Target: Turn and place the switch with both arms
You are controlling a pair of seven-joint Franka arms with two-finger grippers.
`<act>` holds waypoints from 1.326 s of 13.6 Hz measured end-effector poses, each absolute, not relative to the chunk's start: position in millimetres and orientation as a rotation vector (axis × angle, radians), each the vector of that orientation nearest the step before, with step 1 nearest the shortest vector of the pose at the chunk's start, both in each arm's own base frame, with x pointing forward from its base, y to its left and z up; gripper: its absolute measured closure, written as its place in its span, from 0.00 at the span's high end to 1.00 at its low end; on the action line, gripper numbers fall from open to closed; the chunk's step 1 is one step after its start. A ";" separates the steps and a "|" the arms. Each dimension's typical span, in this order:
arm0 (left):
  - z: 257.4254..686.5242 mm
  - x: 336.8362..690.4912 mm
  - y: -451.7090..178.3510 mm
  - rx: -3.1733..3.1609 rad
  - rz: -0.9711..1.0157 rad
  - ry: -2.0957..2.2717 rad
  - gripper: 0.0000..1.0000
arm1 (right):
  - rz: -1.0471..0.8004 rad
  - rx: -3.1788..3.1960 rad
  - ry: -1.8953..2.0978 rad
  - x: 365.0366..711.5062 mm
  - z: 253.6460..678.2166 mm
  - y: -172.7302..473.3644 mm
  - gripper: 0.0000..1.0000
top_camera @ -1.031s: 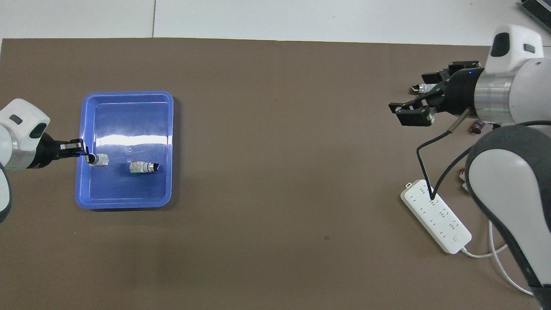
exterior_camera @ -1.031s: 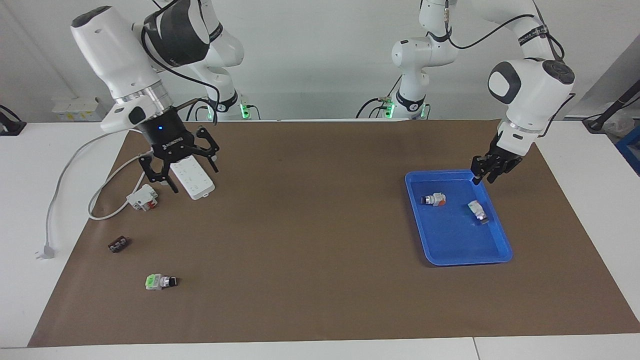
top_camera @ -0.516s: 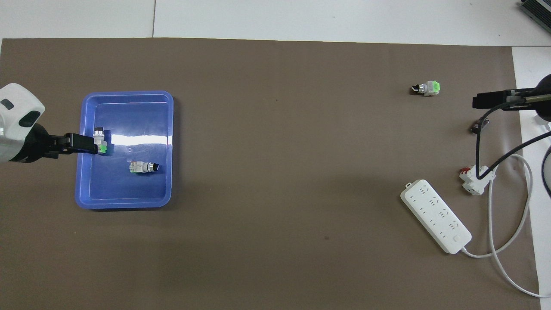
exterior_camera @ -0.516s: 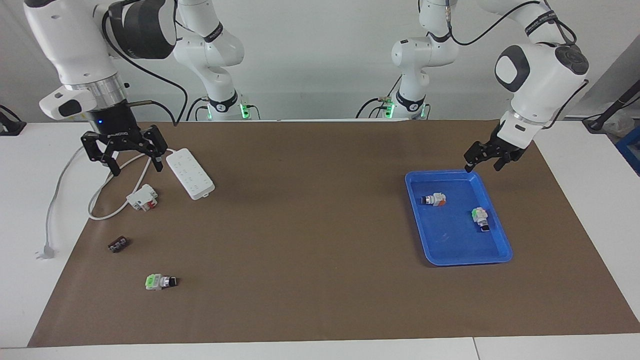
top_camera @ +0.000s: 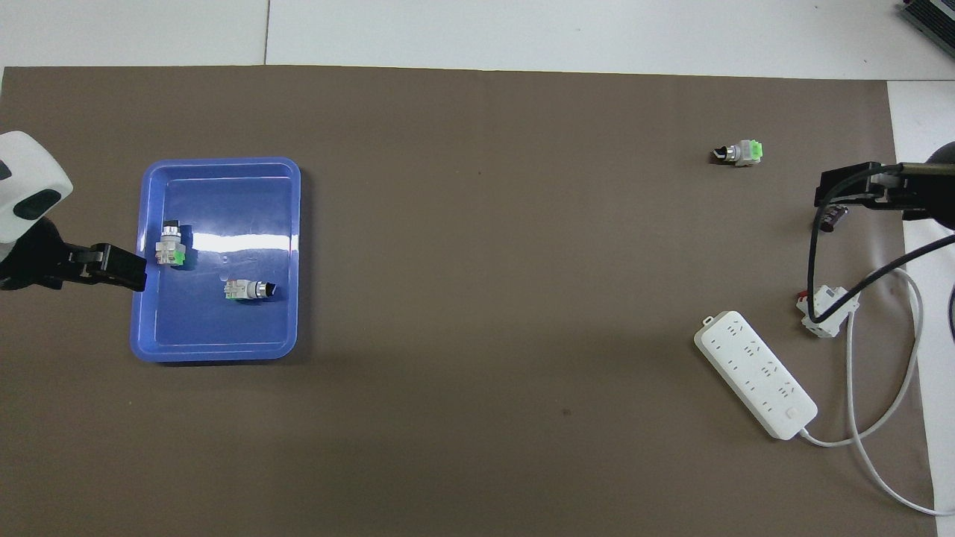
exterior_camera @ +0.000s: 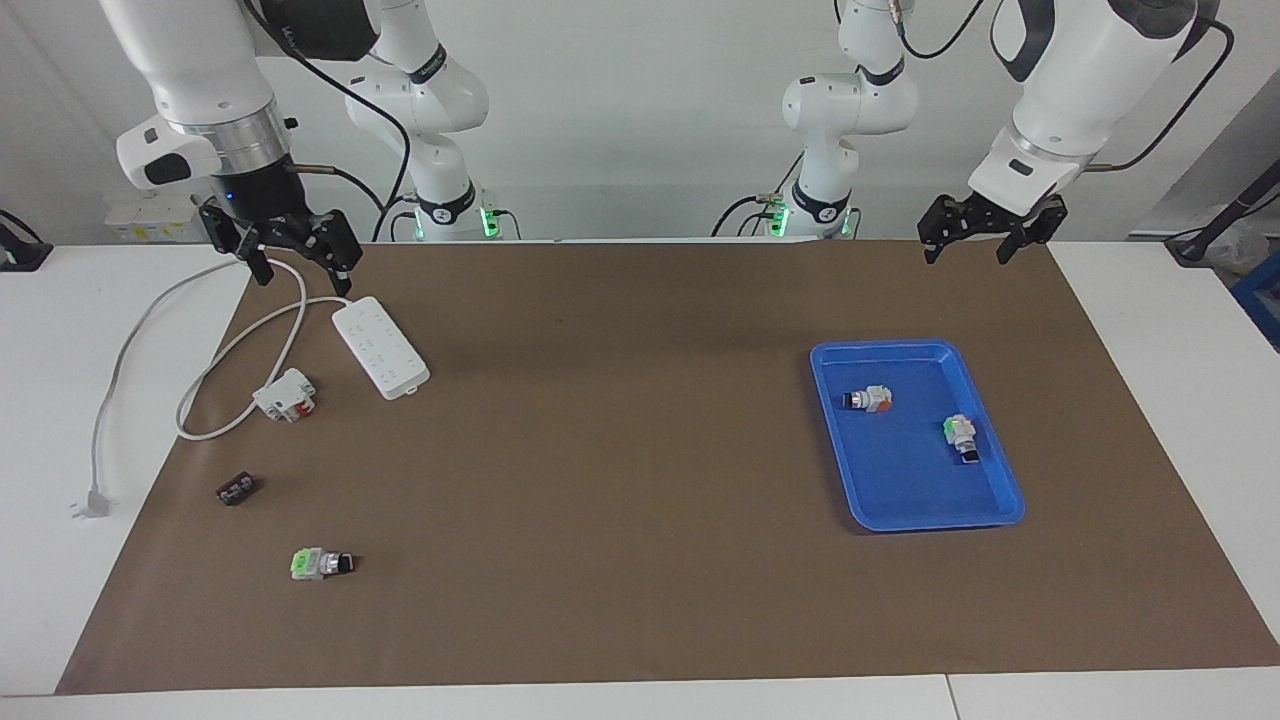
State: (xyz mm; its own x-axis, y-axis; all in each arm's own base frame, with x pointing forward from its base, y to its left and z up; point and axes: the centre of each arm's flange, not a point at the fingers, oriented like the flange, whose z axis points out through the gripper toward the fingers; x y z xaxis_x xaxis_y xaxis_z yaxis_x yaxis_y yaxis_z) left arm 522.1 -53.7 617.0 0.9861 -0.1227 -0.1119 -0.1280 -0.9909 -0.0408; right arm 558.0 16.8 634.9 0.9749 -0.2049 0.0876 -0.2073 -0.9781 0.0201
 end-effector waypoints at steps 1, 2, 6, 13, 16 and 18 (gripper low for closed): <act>620.9 520.7 -54.1 -3.085 0.172 0.195 1.00 | 0.107 3.092 -0.321 556.2 633.3 20.0 1.00; 626.6 518.9 -54.5 -3.090 0.161 0.195 1.00 | 0.090 3.091 -0.319 555.0 632.3 21.1 1.00; 643.3 510.6 -53.3 -3.097 0.111 0.192 1.00 | 0.055 3.100 -0.318 552.8 630.1 23.0 1.00; 642.9 513.0 -52.8 -3.105 0.084 0.142 1.00 | 0.053 3.115 -0.180 552.7 630.1 25.1 1.00; 640.1 515.8 -55.7 -3.116 0.056 0.101 1.00 | 0.052 3.115 -0.180 552.6 630.1 25.1 1.00; 639.3 516.1 -57.0 -3.140 0.057 0.090 1.00 | 0.052 3.115 -0.180 552.6 630.0 25.1 1.00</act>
